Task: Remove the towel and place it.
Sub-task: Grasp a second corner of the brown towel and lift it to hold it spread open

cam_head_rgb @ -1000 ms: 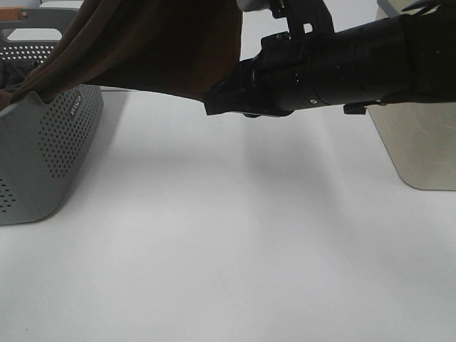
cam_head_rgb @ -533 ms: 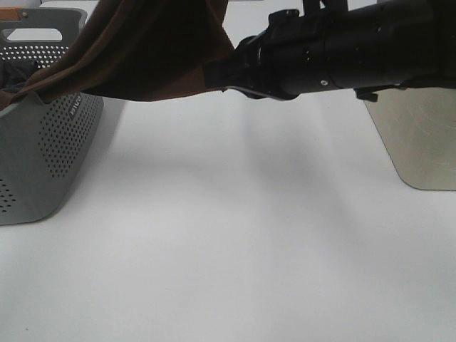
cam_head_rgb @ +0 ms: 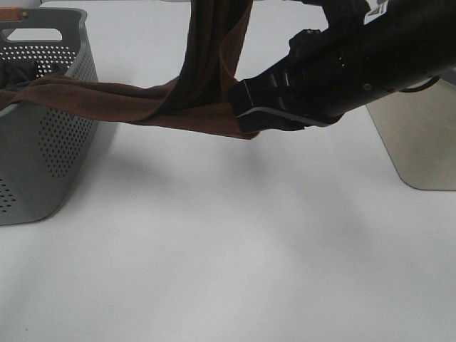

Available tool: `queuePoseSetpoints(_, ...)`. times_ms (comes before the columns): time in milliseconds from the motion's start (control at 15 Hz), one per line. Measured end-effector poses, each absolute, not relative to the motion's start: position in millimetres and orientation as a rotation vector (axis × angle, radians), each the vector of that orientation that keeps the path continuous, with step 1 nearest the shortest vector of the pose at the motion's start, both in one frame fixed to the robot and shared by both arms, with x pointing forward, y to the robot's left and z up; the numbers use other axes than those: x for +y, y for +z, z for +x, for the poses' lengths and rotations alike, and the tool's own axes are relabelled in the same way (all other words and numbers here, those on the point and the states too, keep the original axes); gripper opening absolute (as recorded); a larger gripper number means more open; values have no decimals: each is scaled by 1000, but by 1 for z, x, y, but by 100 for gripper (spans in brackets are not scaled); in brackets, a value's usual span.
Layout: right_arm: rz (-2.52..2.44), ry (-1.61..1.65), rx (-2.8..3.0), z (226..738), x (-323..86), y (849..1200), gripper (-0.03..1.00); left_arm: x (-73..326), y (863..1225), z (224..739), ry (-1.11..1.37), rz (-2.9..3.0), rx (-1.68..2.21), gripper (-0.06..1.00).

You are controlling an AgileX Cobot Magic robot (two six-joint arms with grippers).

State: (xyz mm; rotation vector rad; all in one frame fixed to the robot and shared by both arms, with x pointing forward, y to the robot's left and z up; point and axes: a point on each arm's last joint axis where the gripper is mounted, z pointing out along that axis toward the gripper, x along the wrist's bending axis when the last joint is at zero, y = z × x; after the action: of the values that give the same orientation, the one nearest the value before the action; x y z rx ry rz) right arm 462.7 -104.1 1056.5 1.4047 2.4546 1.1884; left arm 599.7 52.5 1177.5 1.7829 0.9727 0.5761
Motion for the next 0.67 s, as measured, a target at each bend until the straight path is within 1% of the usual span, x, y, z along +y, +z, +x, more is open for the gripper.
queuePoseSetpoints(200,1491,793,2376,472,-124,1080,0,46,1146,609,515,1891,1057,0)
queuePoseSetpoints(267,1498,720,2343,474,-129,1086,0,45,1142,611,507,1898,1068,0)
queuePoseSetpoints(400,1486,511,2194,481,-147,1111,0,44,1140,613,505,1875,1074,0)
queuePoseSetpoints(533,1458,455,2046,486,-160,1154,0,48,1164,607,547,1783,1022,0)
queuePoseSetpoints(667,1428,550,1953,485,-164,1199,0,62,1205,589,622,1680,947,0)
